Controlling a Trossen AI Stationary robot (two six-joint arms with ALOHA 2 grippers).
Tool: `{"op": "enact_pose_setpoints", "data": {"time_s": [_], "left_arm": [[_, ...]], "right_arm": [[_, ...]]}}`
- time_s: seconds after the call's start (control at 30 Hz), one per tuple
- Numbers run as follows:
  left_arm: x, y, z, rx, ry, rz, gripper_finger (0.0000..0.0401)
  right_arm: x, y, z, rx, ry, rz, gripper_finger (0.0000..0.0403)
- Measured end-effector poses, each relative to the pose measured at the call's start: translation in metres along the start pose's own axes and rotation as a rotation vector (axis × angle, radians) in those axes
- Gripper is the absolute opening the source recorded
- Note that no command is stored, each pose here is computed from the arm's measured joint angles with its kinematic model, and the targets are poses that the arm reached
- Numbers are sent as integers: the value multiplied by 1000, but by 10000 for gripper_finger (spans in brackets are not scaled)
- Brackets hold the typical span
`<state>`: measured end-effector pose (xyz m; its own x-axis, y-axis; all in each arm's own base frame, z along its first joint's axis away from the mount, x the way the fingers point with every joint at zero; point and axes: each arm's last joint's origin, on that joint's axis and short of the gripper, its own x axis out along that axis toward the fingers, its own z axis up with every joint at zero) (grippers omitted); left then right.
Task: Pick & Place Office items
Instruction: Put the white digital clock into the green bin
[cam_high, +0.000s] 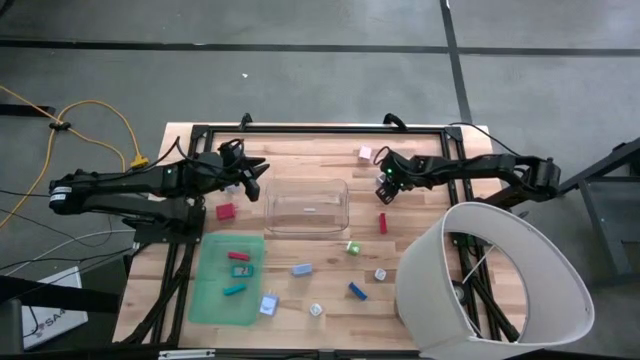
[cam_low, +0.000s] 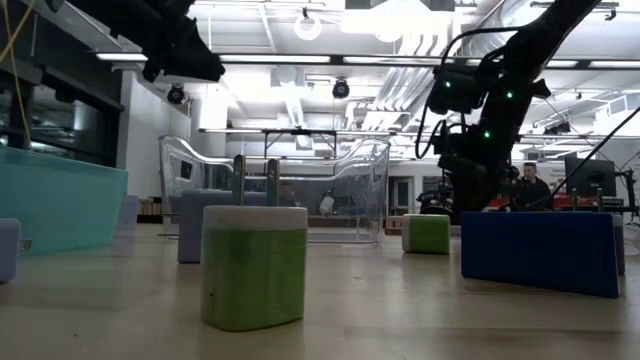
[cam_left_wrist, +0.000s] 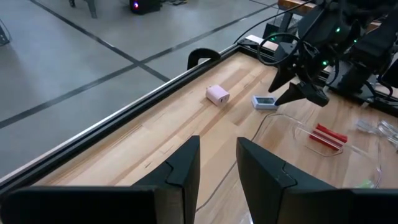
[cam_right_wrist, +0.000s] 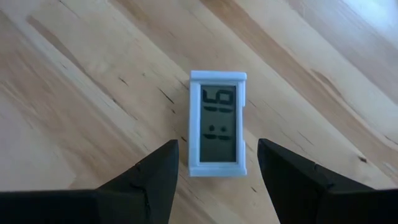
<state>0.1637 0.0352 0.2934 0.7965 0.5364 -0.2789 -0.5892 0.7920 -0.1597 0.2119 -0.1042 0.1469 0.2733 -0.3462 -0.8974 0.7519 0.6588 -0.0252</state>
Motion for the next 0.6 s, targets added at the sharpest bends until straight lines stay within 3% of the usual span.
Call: {"op": "enact_pose_setpoints", "data": {"time_s": [0.6], "left_arm": [[0,0,0,0,0,0,101]], "right_arm": [[15,-6,-19,61,-25,31,208]]}}
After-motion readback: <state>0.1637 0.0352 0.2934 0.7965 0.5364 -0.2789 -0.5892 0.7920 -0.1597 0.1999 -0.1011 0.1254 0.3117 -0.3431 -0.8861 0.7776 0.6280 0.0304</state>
